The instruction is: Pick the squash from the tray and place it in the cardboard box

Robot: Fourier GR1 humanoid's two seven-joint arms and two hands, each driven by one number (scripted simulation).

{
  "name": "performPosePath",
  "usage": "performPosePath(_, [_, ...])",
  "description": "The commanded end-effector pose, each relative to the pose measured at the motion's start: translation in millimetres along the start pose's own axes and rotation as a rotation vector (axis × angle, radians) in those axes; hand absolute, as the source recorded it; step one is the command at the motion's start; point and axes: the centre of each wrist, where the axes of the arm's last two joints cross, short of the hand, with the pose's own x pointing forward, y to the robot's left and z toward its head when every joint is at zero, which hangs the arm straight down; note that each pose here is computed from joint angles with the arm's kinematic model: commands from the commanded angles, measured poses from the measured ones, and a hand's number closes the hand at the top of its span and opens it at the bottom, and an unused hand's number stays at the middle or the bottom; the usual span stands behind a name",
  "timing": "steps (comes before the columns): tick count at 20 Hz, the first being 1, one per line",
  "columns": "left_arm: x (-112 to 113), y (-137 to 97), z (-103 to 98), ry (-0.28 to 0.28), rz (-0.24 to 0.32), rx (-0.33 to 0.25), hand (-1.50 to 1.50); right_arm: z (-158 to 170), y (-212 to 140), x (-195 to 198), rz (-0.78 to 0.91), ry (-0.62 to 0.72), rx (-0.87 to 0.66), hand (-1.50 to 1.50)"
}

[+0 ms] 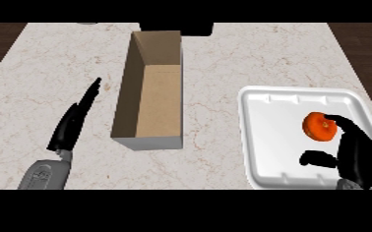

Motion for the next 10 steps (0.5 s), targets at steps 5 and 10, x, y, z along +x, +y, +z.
performPosePath(5, [-3.3, -12.5, -1.9, -0.007, 0.004, -0.001, 0.00, -14.8, 19.5, 15.9, 0.079, -0.064, -0.200, 1.50])
performPosePath(10, [-2.5, 5.2, -8.4, 0.006, 0.013, 0.002, 0.00, -1.1, 23.5, 9.5, 0.094, -0.038, -0.266, 1.50])
